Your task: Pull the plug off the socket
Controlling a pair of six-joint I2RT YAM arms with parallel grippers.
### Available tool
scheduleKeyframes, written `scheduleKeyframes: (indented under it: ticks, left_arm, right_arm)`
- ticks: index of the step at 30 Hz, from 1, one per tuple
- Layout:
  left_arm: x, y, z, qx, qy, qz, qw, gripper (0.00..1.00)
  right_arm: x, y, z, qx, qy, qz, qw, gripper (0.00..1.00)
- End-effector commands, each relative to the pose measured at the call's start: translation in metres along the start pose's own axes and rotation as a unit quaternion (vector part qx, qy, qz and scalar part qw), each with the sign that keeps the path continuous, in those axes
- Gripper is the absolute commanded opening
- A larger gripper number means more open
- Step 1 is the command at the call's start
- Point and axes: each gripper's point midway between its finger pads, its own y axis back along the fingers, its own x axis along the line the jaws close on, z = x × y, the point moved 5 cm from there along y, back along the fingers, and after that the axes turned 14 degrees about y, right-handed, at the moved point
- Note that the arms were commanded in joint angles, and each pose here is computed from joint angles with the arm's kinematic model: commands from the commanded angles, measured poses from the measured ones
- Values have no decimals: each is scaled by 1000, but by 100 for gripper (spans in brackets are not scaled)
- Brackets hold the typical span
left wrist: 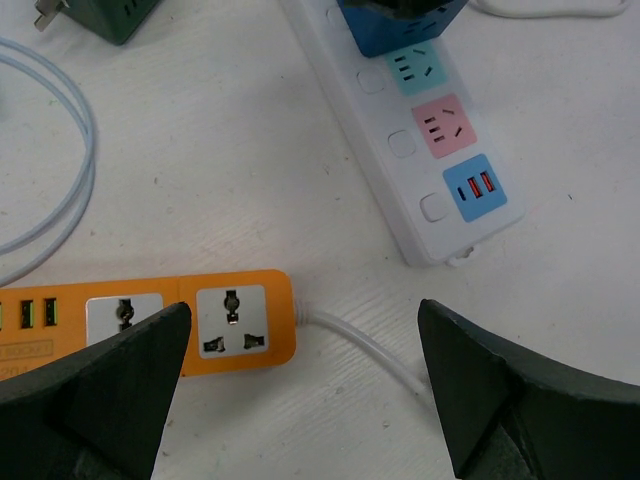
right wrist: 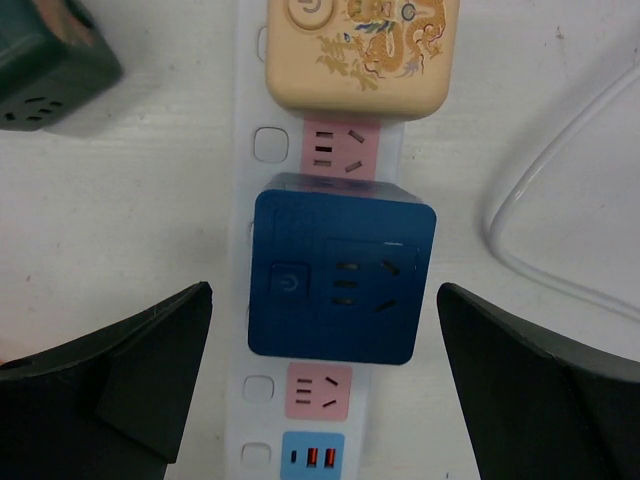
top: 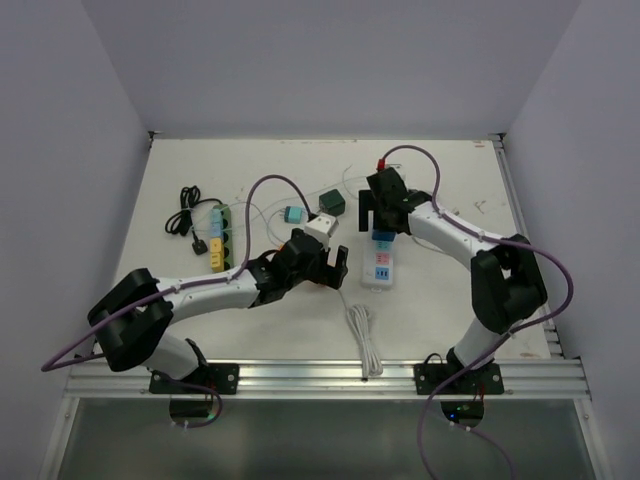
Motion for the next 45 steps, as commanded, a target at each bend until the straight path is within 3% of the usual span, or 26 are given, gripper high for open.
scheduleKeyframes:
  ticks: [1, 5, 6, 8, 12, 15, 18, 28, 45]
  left_arm:
    - [-23, -7, 24, -37, -4, -38, 999, 99]
    - [-25, -16, 25, -37, -11, -41, 998, 100]
    - [-24, -21, 22, -33, -13, -38, 999, 100]
    - [-30, -26, 26, -38, -12, -46, 998, 100]
    - [-36, -43, 25, -34, -13, -53, 998, 99]
    - [-43, -57, 28, -41, -8, -61, 997, 99]
    - [-50, -74, 27, -43, -1, -73, 996, 99]
    - [-73, -115, 8, -30, 57, -140, 988, 99]
    - [-53, -125, -34, 8, 56, -87, 995, 96]
  right_arm:
    - [-5, -17, 13, -8, -27, -15, 1000, 99]
    - [-11, -25, 15, -10, -32, -5, 999, 88]
    - [-10, -26, 15, -16, -25, 0, 1000, 80]
    - [-7, -25, 15, -16, -21, 15, 1000, 74]
    - [-6, -14, 10, -10, -7, 38, 999, 44]
    - [-11, -2, 1, -10, 6, 42, 999, 29]
    - [-17, 8, -13, 0, 19, 39, 999, 22]
    - [-26, 34, -33, -9, 1, 58, 998, 19]
    - [-49, 48, -31, -45, -107, 158, 981, 0]
